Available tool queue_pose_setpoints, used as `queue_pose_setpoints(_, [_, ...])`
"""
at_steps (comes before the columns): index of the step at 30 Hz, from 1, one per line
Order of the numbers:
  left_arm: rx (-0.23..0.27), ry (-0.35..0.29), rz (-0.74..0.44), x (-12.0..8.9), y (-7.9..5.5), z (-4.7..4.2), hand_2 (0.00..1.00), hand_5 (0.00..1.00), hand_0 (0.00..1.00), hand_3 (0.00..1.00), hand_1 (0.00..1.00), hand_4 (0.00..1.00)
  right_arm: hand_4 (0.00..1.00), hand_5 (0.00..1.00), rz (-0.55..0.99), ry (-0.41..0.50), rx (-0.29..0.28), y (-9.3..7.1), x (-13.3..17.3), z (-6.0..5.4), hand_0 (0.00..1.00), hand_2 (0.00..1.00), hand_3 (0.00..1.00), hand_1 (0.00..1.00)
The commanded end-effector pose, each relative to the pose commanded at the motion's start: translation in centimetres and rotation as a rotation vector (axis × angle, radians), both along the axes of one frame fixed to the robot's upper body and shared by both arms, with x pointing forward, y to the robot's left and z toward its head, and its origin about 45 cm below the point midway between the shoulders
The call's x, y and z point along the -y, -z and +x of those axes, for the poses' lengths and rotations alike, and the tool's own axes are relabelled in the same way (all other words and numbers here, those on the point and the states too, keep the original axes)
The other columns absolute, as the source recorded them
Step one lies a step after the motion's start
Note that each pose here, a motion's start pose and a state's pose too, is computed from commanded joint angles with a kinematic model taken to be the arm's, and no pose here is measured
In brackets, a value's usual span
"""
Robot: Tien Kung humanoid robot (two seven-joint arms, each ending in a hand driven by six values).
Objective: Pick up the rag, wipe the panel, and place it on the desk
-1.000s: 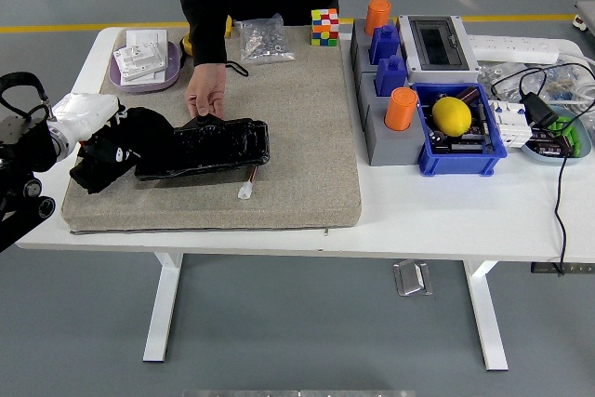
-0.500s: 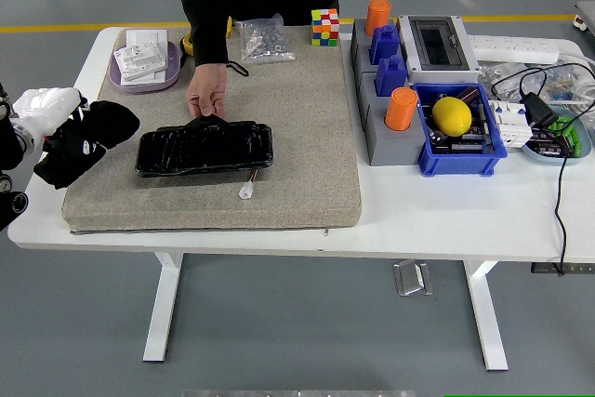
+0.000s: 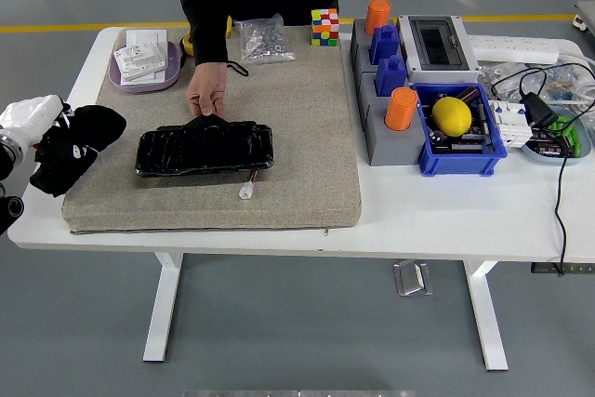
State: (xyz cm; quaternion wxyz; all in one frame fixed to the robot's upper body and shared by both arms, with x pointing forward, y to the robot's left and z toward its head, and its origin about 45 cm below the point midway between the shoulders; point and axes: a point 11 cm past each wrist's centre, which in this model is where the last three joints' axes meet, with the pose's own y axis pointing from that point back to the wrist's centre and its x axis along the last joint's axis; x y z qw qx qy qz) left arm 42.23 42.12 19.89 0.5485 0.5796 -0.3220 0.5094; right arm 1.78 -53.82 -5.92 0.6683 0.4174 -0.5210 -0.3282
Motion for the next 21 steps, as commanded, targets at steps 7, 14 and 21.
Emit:
queue_pose_setpoints(7, [-0.008, -0.004, -0.031, 0.7, 0.9, 0.0, 0.467, 0.002, 0.233, 0.413, 0.166, 0.385, 0.974, 0.435, -0.002, -0.003, 0.002, 0.0, 0.1, 0.2, 0.699, 0.686, 0.597, 0.653])
queue_pose_setpoints(14, [-0.022, 0.007, -0.047, 1.6, 1.6, -0.01, 0.467, 0.002, 0.236, 0.417, 0.168, 0.384, 0.974, 0.434, 0.0, -0.006, 0.005, 0.0, -0.1, 0.3, 0.699, 0.686, 0.597, 0.652])
queue_pose_setpoints(21, [-0.026, 0.013, -0.054, 2.1, 1.9, 0.06, 0.47, 0.002, 0.239, 0.425, 0.183, 0.391, 0.974, 0.434, -0.003, -0.006, 0.005, -0.1, 0.0, 0.4, 0.698, 0.685, 0.598, 0.653])
